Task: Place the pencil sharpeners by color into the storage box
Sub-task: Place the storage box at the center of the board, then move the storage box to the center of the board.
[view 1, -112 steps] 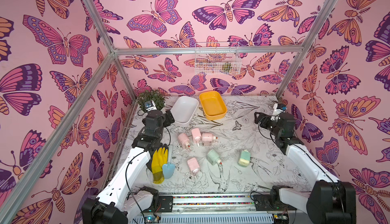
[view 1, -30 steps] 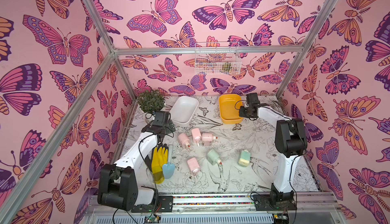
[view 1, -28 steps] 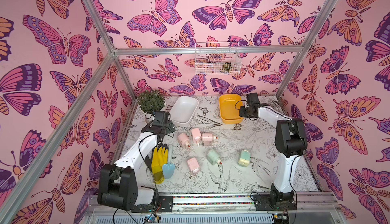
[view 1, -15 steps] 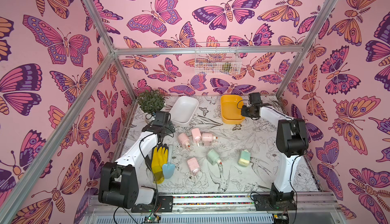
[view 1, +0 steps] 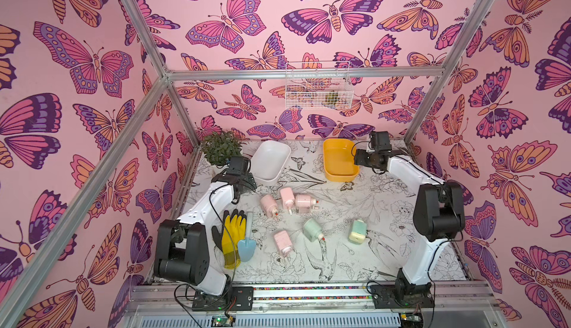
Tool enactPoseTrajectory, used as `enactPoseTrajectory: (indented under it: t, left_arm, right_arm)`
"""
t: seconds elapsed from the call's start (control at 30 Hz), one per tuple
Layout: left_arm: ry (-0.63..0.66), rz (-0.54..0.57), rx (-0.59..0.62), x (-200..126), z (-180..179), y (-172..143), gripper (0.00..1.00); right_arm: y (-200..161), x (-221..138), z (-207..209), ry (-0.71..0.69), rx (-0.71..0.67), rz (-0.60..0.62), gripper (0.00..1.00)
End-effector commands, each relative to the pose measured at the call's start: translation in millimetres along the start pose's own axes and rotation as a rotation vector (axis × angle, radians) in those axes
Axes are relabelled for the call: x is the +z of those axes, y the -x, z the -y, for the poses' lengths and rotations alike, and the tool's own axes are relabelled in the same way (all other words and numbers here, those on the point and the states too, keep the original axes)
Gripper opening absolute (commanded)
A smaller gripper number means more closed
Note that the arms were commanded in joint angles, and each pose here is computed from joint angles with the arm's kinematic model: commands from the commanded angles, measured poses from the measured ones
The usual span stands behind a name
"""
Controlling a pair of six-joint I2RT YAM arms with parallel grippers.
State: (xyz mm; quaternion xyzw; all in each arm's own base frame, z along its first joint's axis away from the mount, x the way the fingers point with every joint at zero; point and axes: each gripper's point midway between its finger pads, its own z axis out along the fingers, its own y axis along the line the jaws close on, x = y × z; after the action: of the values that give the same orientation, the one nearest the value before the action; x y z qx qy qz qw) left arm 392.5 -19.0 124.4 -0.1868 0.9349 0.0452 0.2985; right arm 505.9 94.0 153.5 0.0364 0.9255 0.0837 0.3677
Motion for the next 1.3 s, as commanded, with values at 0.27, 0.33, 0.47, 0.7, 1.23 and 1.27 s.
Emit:
enactPoseTrajectory:
  t: [0.27,0.33,0.47,0.7,1.23,1.27]
  left_arm:
    - [0.087,-0.132,0.164,34.2,9.9,15.9,0.83]
    - [0.059,-0.143,0.164,38.9,18.8,19.1,0.80]
    - [0.083,-0.110,0.115,48.5,23.4,33.9,0.77]
    - [0.071,-0.105,0.118,72.1,39.3,46.9,0.73]
    - [0.053,-0.160,0.079,94.9,44.3,26.5,0.30]
    - [0.065,-0.160,0.070,96.8,42.6,25.9,0.31]
  right_arm:
    - [-22.3,-80.4,-16.3,0.153,-0.030,0.097,0.99]
    - [-25.7,-90.1,-20.1,0.191,-0.011,0.122,0.99]
    - [-30.6,-104.7,-31.8,0.289,0.007,0.185,0.99]
    - [-39.9,-104.4,-27.4,0.270,0.001,0.164,0.99]
    - [-42.1,-106.6,-25.0,0.259,-0.001,0.166,0.99]
    - [-43.5,-105.9,-24.4,0.257,0.000,0.162,0.99]
